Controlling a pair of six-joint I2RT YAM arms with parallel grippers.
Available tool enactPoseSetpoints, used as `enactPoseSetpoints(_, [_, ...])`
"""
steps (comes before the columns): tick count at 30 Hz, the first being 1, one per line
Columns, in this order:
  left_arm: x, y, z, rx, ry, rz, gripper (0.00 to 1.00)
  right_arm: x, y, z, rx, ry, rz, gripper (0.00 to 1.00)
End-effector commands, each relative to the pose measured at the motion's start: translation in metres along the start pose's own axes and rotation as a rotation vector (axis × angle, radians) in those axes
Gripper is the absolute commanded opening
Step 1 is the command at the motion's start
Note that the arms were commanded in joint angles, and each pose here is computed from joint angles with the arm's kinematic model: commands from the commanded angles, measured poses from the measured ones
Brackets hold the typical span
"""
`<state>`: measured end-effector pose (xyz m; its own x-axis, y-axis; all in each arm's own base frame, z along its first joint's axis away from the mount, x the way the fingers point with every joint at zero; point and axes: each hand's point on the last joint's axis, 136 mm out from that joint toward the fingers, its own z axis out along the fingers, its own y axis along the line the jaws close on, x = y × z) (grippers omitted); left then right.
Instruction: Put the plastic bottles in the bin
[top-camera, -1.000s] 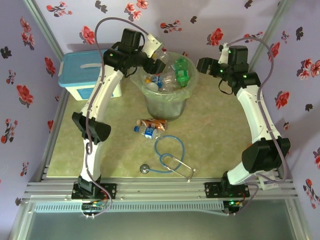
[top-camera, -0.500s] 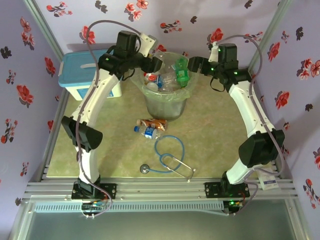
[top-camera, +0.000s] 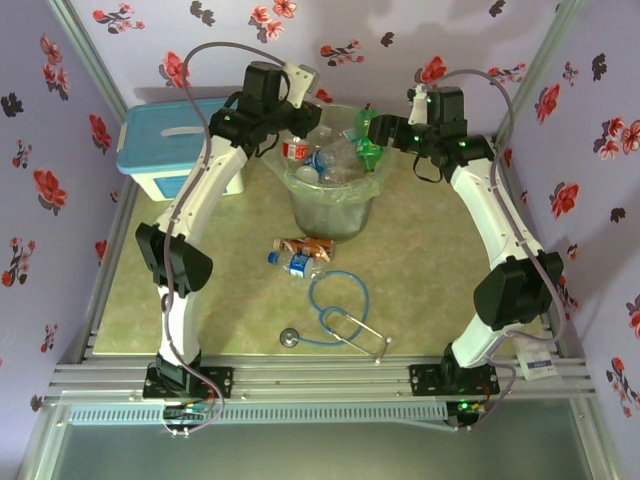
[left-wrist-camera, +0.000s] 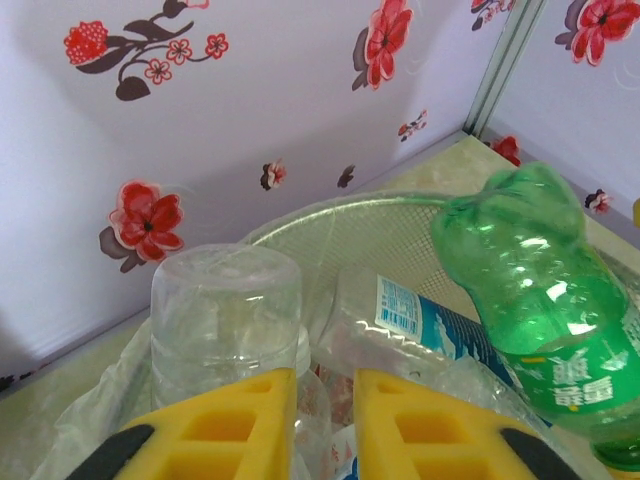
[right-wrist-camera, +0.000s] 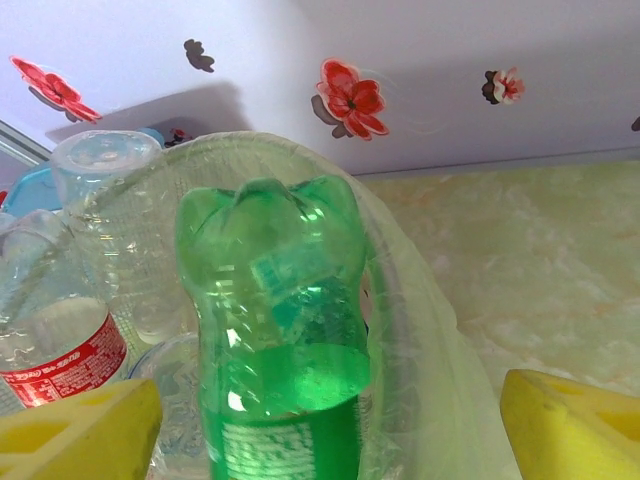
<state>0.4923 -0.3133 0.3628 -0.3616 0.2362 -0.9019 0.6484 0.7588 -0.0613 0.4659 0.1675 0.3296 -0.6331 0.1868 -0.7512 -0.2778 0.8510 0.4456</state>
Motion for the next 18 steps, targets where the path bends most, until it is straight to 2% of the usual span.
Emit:
enactPoseSetpoints(1, [0.055,0.005,0.036,-0.008,0.144,-0.057,0.20,-0.005,0.004,0.001,0.006,-0.007,-0.016,0.88])
enactPoseSetpoints(10, [0.088,0.009,0.053,-0.011,0.196,-0.120,0.16,0.004,0.001,0.015,0.011,0.033,-0.014,0.88])
enactPoseSetpoints(18, [0.114,0.011,0.061,-0.014,0.234,-0.148,0.13,0.010,0.009,0.020,0.002,0.053,-0.032,0.84])
